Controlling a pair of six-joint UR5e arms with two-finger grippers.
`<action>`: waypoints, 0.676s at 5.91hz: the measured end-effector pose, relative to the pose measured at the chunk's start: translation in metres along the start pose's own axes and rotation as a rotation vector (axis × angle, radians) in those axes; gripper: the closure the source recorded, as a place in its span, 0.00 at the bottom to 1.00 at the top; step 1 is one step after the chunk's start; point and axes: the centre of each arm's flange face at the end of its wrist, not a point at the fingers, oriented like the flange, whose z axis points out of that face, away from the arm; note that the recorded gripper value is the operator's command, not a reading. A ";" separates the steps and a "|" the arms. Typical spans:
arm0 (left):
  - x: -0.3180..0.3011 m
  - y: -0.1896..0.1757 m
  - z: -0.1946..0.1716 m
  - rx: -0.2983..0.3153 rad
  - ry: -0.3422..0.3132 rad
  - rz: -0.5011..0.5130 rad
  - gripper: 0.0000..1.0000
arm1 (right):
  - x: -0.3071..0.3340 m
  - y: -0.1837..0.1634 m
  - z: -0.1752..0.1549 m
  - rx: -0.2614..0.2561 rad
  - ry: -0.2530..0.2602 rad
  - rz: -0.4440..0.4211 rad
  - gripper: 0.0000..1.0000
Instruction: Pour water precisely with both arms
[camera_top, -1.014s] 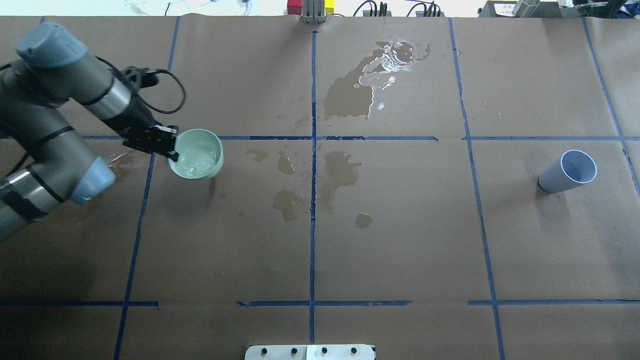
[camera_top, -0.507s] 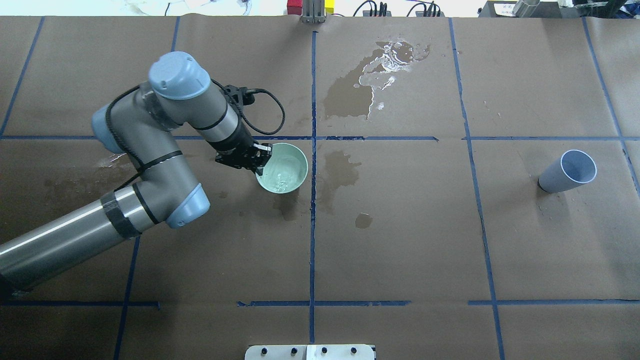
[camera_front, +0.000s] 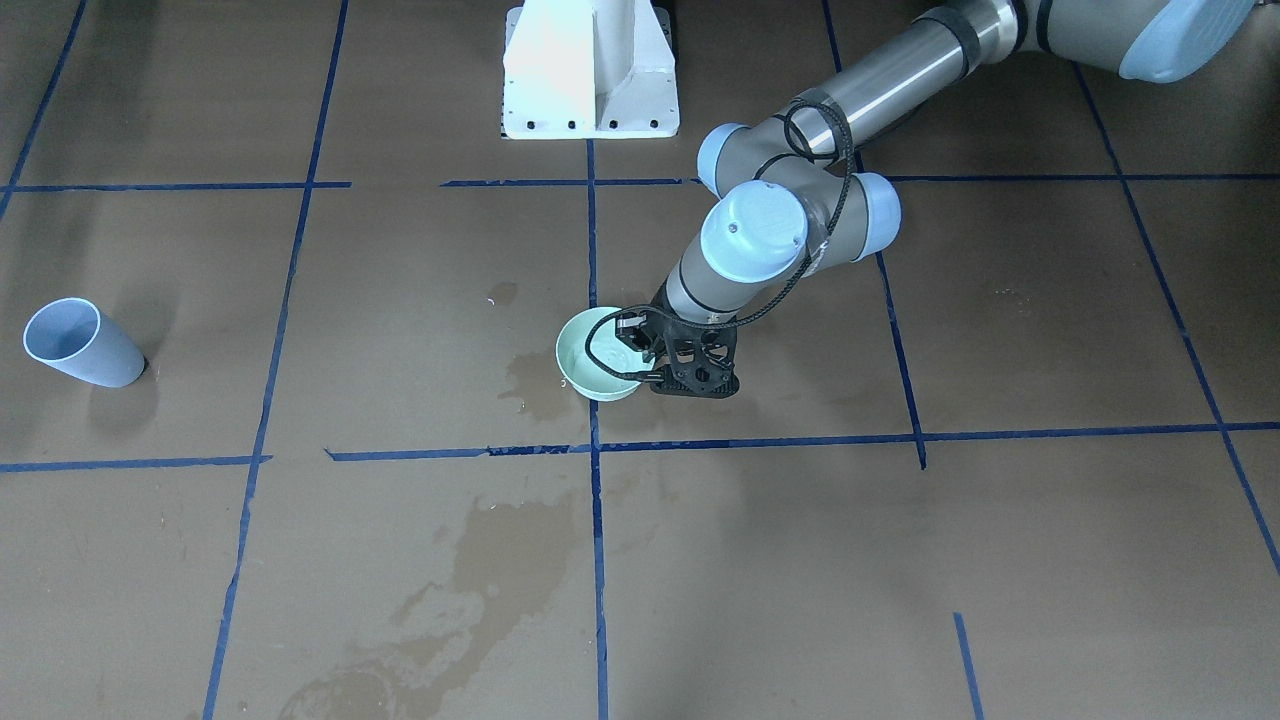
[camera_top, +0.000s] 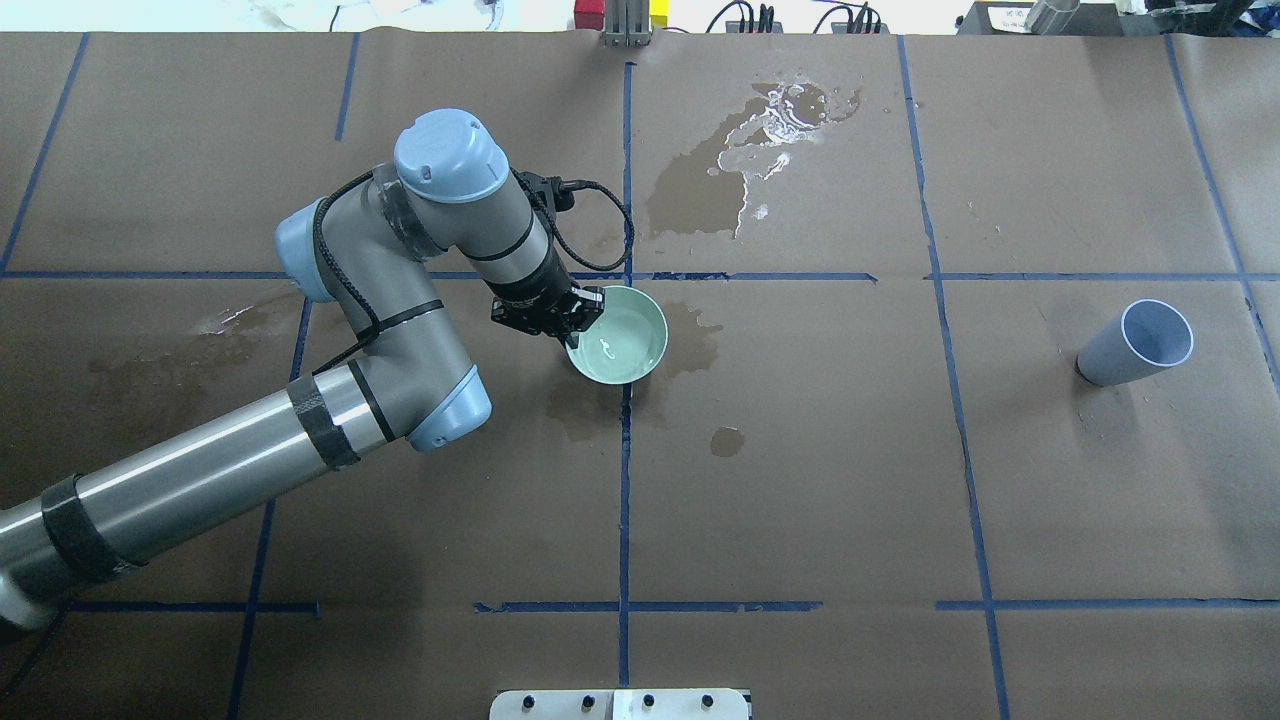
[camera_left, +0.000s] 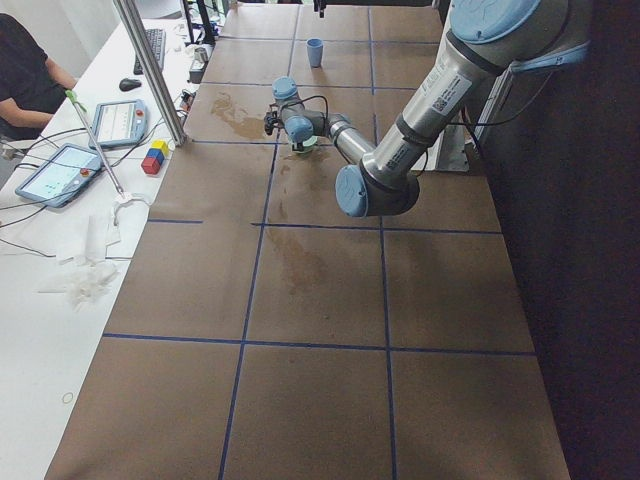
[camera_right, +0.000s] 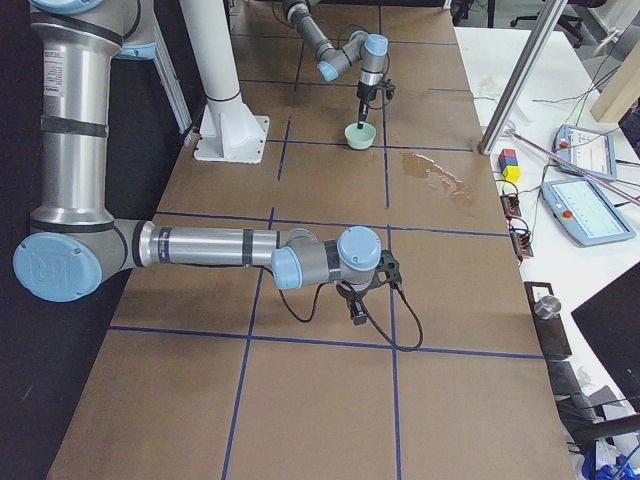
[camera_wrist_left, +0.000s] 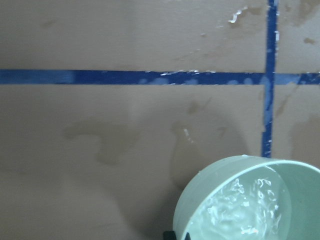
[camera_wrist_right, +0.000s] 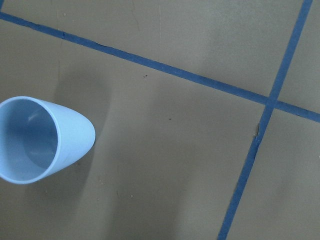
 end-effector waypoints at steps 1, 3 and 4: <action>0.006 -0.003 0.001 0.001 0.002 0.003 0.35 | -0.003 -0.001 -0.001 0.009 -0.007 -0.010 0.00; 0.009 -0.003 0.000 0.005 0.008 0.012 0.10 | -0.008 -0.005 -0.004 0.031 -0.011 -0.035 0.00; 0.010 -0.005 -0.004 0.014 0.022 0.020 0.07 | -0.015 -0.009 -0.004 0.036 -0.012 -0.052 0.00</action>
